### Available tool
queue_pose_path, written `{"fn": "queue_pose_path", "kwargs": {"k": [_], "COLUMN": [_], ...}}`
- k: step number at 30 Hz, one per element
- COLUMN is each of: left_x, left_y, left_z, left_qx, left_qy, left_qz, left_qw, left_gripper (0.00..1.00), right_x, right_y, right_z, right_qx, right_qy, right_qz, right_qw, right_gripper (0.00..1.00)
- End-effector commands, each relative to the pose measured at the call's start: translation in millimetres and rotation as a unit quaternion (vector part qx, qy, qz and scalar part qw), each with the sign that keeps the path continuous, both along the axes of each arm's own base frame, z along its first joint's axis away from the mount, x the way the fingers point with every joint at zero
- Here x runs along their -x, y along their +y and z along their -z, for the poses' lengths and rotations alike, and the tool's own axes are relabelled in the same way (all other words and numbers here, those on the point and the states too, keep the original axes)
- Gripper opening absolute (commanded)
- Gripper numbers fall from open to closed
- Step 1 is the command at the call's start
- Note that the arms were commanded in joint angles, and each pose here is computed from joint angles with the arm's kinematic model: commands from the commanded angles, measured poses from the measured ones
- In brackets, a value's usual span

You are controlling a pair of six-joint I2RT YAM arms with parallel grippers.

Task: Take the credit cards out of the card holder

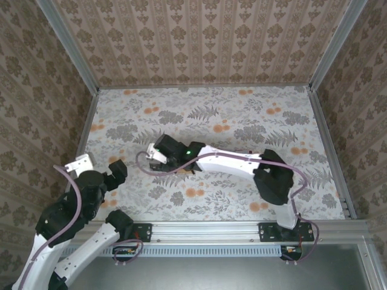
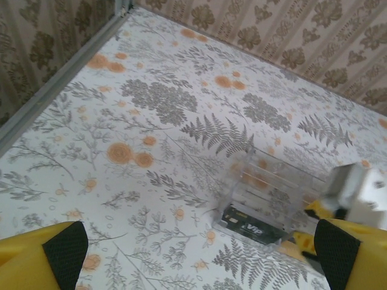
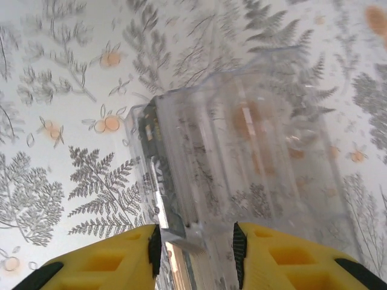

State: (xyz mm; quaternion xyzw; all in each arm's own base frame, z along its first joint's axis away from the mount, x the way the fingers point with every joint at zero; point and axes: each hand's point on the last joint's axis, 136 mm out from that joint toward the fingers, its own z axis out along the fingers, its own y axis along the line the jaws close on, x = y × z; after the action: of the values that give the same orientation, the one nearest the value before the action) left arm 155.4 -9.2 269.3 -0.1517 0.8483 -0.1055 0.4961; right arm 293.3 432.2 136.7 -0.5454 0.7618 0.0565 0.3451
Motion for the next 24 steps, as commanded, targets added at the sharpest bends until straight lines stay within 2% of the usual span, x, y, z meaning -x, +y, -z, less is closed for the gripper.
{"fn": "queue_pose_path", "kwargs": {"k": [1, 6, 12, 15, 19, 24], "left_x": [-11, -35, -65, -75, -86, -93], "left_y": [-28, -82, -148, -185, -237, -296], "left_z": [-5, 10, 39, 48, 65, 90], "left_qx": [0.015, 0.048, 0.078, 0.069, 0.049, 0.031], "left_qy": [0.007, 0.034, 0.089, 0.099, 0.131, 0.167], "left_qz": [0.049, 0.117, 0.180, 0.211, 0.248, 0.284], "left_qw": [0.999, 0.991, 0.977, 0.970, 0.959, 0.944], "left_gripper": [1.00, 0.96, 0.89, 0.87, 0.82, 0.76], "right_x": [-6, -13, -24, -21, -18, -14], "right_y": [-18, -80, -175, -213, -262, -306], "right_z": [-33, -43, -39, -23, 4, 39], "right_qx": [-0.101, -0.173, -0.250, -0.253, -0.257, -0.264], "right_qy": [0.020, 0.046, 0.078, 0.091, 0.112, 0.142], "right_qz": [0.062, 0.161, 0.305, 0.360, 0.438, 0.511], "right_qw": [0.993, 0.971, 0.916, 0.893, 0.854, 0.806], "right_gripper": [0.40, 0.40, 0.38, 0.35, 0.28, 0.22]}}
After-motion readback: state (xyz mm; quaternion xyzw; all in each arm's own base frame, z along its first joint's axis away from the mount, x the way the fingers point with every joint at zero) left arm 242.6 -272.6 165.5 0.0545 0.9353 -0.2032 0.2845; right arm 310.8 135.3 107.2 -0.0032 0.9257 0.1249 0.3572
